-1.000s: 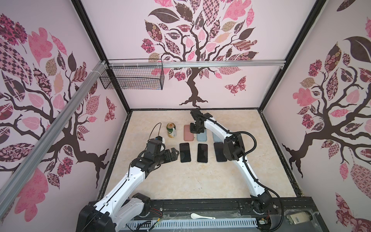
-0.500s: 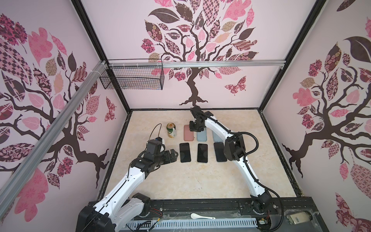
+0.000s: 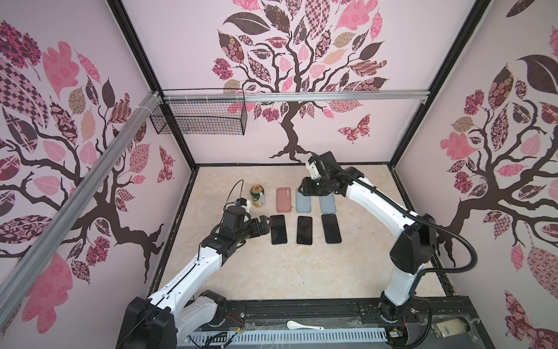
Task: Take the phone out of the phone case
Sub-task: Place the phone case at the top-center of the table, then rotate the phone at the center of the table.
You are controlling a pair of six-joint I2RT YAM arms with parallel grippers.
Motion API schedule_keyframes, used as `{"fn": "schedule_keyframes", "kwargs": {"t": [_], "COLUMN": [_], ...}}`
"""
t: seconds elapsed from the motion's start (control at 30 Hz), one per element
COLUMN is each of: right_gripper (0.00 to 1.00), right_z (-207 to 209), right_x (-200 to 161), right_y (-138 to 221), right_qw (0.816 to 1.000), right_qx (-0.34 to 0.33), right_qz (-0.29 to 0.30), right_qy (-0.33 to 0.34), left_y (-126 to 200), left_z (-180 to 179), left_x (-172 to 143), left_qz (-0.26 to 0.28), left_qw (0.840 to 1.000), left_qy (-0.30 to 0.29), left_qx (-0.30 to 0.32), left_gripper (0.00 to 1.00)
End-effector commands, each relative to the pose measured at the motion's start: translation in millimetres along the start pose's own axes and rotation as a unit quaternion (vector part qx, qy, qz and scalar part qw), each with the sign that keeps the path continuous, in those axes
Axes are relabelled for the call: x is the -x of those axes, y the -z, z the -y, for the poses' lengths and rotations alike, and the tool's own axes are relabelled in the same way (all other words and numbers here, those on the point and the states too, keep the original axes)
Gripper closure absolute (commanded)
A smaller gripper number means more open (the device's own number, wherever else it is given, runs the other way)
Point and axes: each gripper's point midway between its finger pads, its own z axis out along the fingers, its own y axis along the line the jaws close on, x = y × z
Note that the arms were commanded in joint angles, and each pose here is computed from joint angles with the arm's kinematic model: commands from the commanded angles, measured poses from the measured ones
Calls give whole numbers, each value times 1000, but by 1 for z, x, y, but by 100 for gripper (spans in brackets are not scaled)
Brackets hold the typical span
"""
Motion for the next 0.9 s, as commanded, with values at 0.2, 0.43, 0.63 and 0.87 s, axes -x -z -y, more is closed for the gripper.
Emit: {"fn": "schedule_keyframes", "kwargs": {"t": [0.2,0.43,0.63,0.87], "right_gripper": [47,47,44,44], "right_z": [6,26,32,30], "right_x": [-29,-54,-63,-67], "right_y": [87,112,127,121], "right_qw": [992,991,987,989], "right_qx": [33,5,7,17], "right_qz": [118,134,161,150], "right_qy": [23,16,8,3], "left_y": [-34,-58,-84,-99], "left_z": [-9,-16,-28,-25], "left_x": [10,-9,-30,-39], "left_qz": [28,-17,-77,-94], "left_qw": [1000,1000,996,995], "left_qy": [-8,4,28,39], "left_qx": [-8,-4,25,18], "left_gripper": [9,10,10,10]}}
